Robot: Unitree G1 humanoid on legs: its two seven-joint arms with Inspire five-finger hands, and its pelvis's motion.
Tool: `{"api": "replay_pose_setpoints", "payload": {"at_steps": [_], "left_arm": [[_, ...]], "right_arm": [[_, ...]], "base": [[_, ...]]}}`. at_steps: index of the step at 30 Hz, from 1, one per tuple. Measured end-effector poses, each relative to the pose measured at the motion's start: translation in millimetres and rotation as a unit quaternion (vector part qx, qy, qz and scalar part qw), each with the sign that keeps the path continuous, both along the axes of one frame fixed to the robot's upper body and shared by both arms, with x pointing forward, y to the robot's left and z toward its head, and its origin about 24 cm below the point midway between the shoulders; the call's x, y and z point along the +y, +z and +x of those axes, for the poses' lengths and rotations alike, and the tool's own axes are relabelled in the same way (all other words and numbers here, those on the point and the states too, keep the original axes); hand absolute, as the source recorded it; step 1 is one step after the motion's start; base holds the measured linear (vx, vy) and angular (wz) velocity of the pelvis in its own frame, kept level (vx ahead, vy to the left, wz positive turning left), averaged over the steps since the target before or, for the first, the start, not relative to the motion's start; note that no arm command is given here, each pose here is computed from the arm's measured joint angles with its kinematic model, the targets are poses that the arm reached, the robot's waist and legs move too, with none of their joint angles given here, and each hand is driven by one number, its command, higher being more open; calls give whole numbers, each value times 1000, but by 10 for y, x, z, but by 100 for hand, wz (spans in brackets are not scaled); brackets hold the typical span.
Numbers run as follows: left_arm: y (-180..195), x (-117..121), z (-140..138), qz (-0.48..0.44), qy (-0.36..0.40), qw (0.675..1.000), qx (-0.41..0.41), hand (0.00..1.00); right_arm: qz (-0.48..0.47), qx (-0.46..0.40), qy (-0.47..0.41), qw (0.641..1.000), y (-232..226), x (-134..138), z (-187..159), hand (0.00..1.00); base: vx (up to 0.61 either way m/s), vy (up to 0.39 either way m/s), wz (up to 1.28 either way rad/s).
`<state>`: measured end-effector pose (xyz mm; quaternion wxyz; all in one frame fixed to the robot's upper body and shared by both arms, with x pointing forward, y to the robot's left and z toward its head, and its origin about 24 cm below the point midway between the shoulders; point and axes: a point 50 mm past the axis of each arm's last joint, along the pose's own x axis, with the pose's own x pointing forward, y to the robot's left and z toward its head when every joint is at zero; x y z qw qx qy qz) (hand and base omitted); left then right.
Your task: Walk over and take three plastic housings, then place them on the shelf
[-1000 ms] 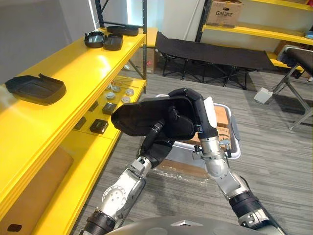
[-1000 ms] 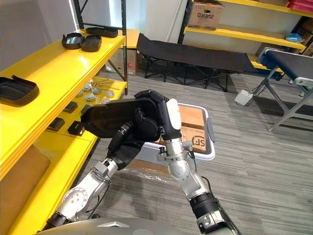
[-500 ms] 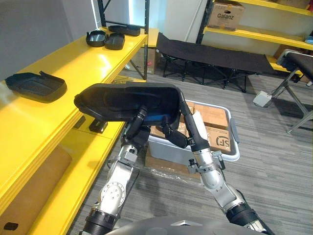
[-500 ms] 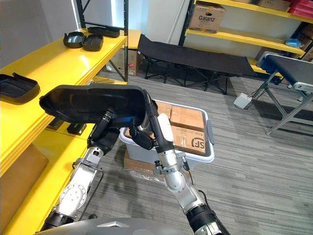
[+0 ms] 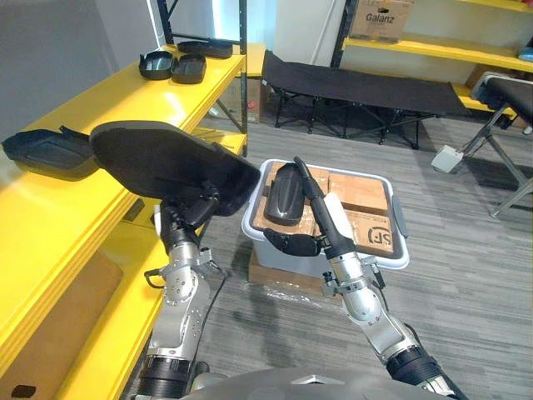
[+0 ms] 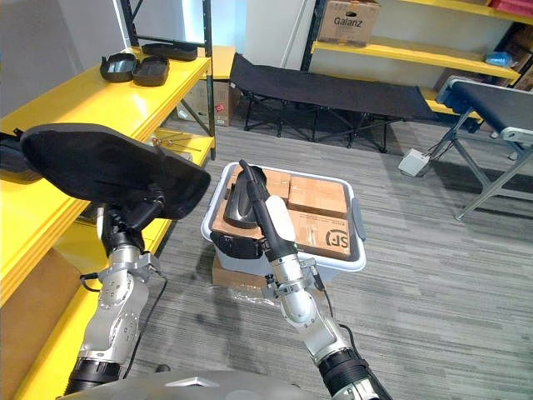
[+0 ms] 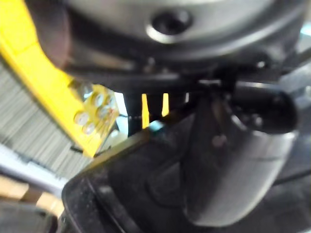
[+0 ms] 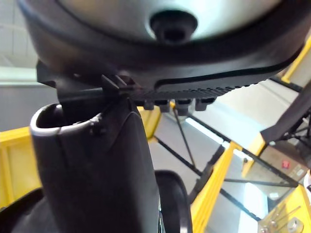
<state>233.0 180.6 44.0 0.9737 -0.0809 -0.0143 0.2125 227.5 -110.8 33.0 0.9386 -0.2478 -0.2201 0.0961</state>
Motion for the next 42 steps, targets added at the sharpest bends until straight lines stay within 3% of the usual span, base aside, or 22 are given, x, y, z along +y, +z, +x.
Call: {"api": "replay_pose_setpoints", "payload": {"at_steps": [5, 10, 17, 23, 28, 31, 35, 39, 42], "left_arm": [[51, 153, -30, 97, 57, 994, 1, 0], [92, 235, -39, 171, 65, 983, 3, 0], [61, 189, -28, 239, -12, 970, 32, 0], [0, 73, -177, 246, -88, 964, 51, 0], [-55, 33, -253, 233, -100, 965, 61, 0], [17, 48, -358, 213, -94, 972, 43, 0], [272, 27, -433, 191, -90, 977, -40, 0], [540, 82, -506, 210, -78, 968, -114, 0], [586, 178, -624, 227, -66, 964, -121, 0]], "right_arm": [[24, -13, -17, 999, 45, 12, -26, 100], [69, -22, -37, 997, 125, -7, -45, 100], [114, 17, -72, 991, 99, -84, -17, 100], [152, 53, -94, 982, 90, -180, -56, 100], [168, 73, -68, 981, 95, -145, -72, 100], [214, 106, -42, 970, 78, -97, -100, 100], [268, 148, -11, 952, 44, -20, -101, 100], [276, 171, 27, 945, 34, 71, -98, 100], [266, 166, 66, 947, 98, 173, -57, 100]], "base": [[0, 0, 0], [0, 0, -3], [0, 0, 0], [0, 0, 0], [0, 0, 1], [6, 1, 11], [10, -13, 42], [10, -16, 46], [18, -18, 27]]}}
